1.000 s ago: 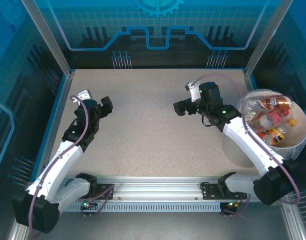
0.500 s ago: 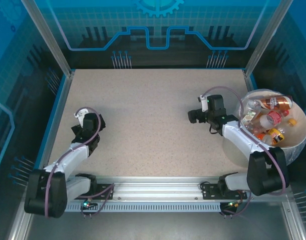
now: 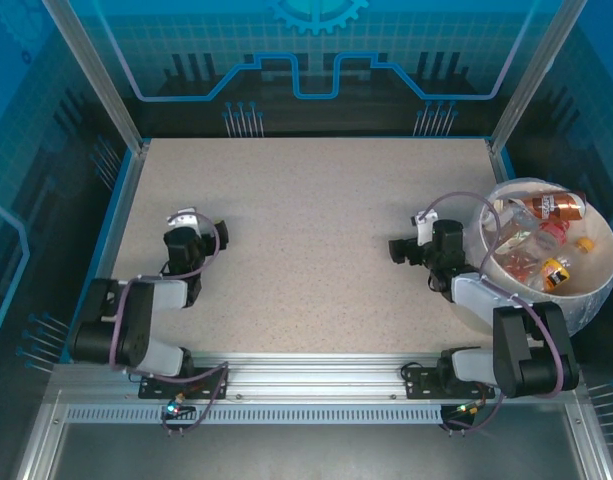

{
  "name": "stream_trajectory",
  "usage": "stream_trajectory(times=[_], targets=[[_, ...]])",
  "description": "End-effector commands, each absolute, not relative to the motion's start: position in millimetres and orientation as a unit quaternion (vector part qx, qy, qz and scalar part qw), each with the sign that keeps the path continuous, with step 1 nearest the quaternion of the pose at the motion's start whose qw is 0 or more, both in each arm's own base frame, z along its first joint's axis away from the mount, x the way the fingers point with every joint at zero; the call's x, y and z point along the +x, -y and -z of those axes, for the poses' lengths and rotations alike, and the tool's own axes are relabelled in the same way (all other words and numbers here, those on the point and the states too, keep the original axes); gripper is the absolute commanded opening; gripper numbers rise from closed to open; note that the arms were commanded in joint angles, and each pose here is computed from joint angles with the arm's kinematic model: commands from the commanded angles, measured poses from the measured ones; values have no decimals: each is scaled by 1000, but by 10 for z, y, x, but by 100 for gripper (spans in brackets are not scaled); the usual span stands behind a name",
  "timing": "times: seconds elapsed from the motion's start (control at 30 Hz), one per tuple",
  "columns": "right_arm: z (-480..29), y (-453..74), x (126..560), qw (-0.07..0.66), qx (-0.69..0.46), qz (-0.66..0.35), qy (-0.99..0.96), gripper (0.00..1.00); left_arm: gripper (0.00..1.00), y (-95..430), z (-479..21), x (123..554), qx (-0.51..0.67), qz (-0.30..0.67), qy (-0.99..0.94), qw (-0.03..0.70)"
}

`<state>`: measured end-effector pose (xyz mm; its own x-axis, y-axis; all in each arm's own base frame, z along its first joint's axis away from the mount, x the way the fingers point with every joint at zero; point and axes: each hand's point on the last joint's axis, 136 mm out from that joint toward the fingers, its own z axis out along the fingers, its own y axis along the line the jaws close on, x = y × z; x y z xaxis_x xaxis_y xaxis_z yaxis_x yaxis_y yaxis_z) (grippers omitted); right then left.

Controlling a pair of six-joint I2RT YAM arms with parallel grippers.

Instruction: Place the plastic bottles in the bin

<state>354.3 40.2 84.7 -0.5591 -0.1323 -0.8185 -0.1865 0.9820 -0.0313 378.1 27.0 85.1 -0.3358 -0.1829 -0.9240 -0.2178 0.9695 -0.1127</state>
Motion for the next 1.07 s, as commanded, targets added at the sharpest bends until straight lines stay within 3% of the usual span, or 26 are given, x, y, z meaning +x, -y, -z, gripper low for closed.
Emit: stream_trajectory(times=[0.0, 0.2, 0.4, 0.53, 1.03], targets=[[-1138, -423, 3690, 530, -104, -42, -840, 100, 99, -203, -1052, 3764, -92, 8, -771, 630], [-1226, -421, 3829, 572, -102, -51, -812, 100, 99, -203, -975, 3935, -93, -37, -801, 590], [-994, -434, 3859, 581, -105, -53, -806, 100, 99, -198, -982, 3935, -92, -36, -800, 592], [-931, -381, 3948, 547, -90, -50, -831, 100, 99, -147, -974, 3947, -80, -28, -803, 590], [-939, -357, 3959, 550, -83, -40, -830, 100, 99, -137, -965, 3950, -77, -25, -804, 589]])
